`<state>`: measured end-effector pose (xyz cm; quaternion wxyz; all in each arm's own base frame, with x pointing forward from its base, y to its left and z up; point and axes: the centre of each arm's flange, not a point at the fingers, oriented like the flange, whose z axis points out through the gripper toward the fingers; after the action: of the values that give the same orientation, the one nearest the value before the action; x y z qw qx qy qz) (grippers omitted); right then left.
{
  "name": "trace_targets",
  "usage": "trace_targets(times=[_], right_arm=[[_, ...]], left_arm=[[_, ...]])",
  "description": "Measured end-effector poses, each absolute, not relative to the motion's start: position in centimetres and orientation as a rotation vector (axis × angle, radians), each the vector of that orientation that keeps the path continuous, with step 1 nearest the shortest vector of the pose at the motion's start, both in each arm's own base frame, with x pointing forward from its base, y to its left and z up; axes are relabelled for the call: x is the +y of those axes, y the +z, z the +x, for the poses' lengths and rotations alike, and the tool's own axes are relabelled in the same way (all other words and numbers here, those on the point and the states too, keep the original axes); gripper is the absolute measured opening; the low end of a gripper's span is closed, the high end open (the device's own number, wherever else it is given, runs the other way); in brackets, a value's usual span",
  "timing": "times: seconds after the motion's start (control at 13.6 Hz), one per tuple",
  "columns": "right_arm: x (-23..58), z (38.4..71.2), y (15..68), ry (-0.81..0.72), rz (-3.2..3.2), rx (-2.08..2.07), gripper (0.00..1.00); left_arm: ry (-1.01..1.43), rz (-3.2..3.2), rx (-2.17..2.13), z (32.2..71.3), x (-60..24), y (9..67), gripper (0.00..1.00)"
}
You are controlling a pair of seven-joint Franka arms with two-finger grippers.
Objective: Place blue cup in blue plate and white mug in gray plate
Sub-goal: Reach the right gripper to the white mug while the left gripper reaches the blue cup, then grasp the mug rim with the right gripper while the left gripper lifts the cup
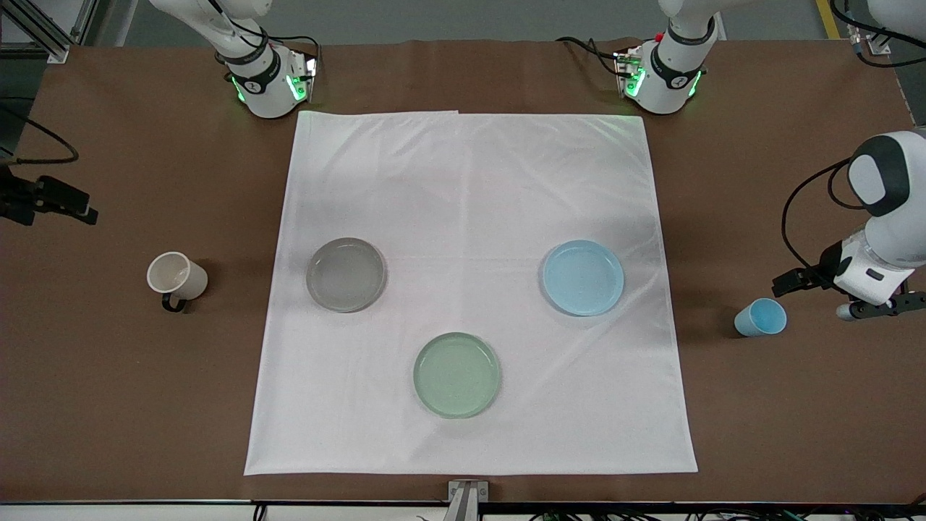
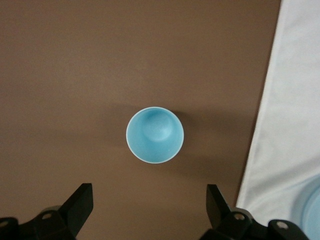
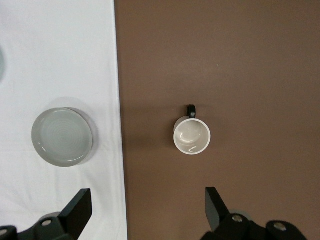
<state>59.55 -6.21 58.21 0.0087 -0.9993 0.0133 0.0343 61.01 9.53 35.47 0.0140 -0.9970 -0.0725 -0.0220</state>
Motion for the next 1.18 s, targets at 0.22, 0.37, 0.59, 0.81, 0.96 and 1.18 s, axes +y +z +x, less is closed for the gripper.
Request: trace_targets(times=[0.22, 0.37, 0.59, 0.81, 0.96, 1.18], right_arm=[[-9.1, 63.2, 48.9, 0.184, -3.112, 0.100, 1.00], [-10.2, 64.9, 42.4, 0.187, -3.111, 0.107, 1.00], [-11.2, 65.6, 34.3, 0.121, -3.120, 0.038, 1.00], [-11.9, 64.4, 28.6, 0.036, -3.133, -0.011, 1.00], [-12.7, 63.4, 26.3, 0.016, -3.136, -0.061, 1.00], [-13.2, 62.4, 24.6, 0.026, -3.134, -0.074, 1.00]], left_arm=[[-0.047, -3.091, -0.222, 61.2, 10.7, 32.8, 0.91], [-0.053, -3.096, -0.215, 61.6, 10.6, 31.0, 0.81], [-0.060, -3.103, -0.214, 62.2, 10.8, 28.5, 0.75], [-0.048, -3.110, -0.219, 63.2, 11.1, 26.7, 0.70], [-0.041, -3.096, -0.189, 63.8, 11.3, 25.8, 0.62], [-0.049, -3.068, -0.148, 64.0, 11.8, 25.0, 0.60]])
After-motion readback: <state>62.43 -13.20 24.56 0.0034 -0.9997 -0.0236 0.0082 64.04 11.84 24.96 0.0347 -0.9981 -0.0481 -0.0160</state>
